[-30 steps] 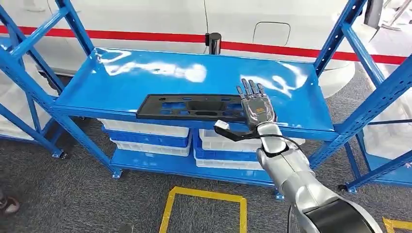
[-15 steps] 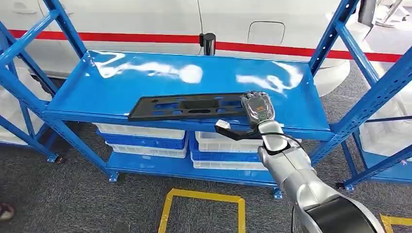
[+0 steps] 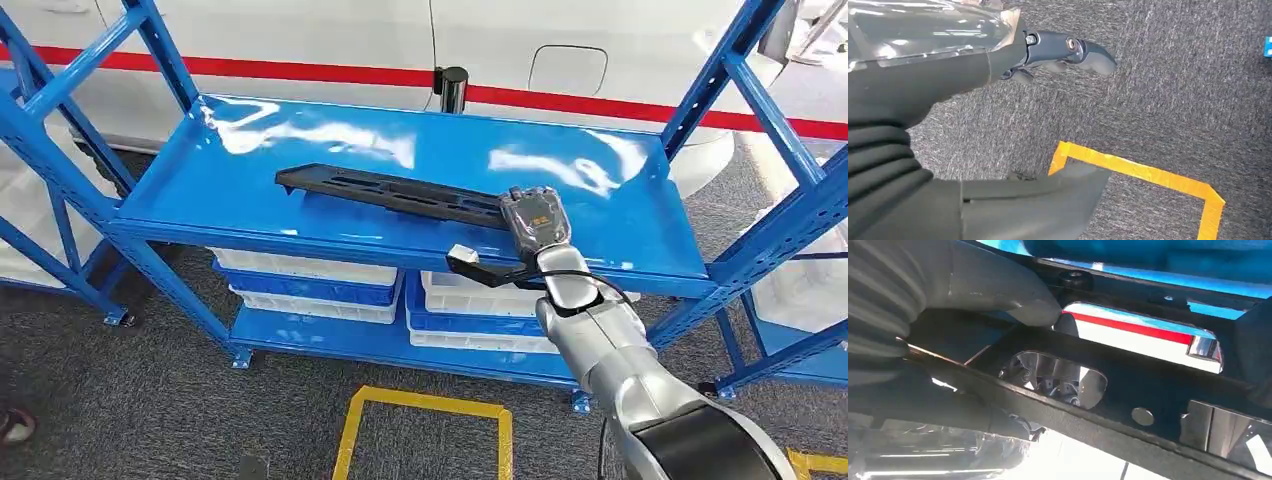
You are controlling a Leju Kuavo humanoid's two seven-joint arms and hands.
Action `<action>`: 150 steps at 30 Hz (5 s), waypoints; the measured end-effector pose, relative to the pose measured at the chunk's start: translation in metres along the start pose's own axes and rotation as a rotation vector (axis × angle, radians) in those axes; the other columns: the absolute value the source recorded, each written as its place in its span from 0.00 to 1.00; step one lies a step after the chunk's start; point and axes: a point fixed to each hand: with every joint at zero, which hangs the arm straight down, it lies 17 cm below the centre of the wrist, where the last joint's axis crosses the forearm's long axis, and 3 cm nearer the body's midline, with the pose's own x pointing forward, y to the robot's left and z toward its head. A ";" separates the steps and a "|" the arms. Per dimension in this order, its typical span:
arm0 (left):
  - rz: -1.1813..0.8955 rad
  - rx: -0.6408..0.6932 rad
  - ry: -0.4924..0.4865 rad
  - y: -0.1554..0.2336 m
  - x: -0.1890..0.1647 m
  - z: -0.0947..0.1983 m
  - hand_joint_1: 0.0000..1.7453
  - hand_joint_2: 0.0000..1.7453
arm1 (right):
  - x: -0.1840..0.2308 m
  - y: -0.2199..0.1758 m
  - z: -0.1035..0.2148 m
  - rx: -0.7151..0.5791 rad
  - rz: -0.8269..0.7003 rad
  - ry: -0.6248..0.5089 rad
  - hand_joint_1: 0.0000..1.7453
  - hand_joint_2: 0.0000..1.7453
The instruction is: Take the parts from the cabinet and place them on the table.
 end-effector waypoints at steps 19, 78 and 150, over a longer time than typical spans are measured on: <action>0.020 0.032 0.044 0.018 -0.014 -0.005 0.00 1.00 | 0.002 -0.003 -0.002 -0.005 -0.010 -0.013 0.95 1.00; 0.096 0.037 0.207 0.009 -0.018 -0.010 0.00 1.00 | -0.046 -0.130 0.010 -0.306 -0.517 -0.232 0.97 1.00; 0.188 0.197 0.291 0.060 -0.066 -0.003 0.00 1.00 | 0.045 -0.164 -0.007 -0.333 -0.562 -0.308 0.97 1.00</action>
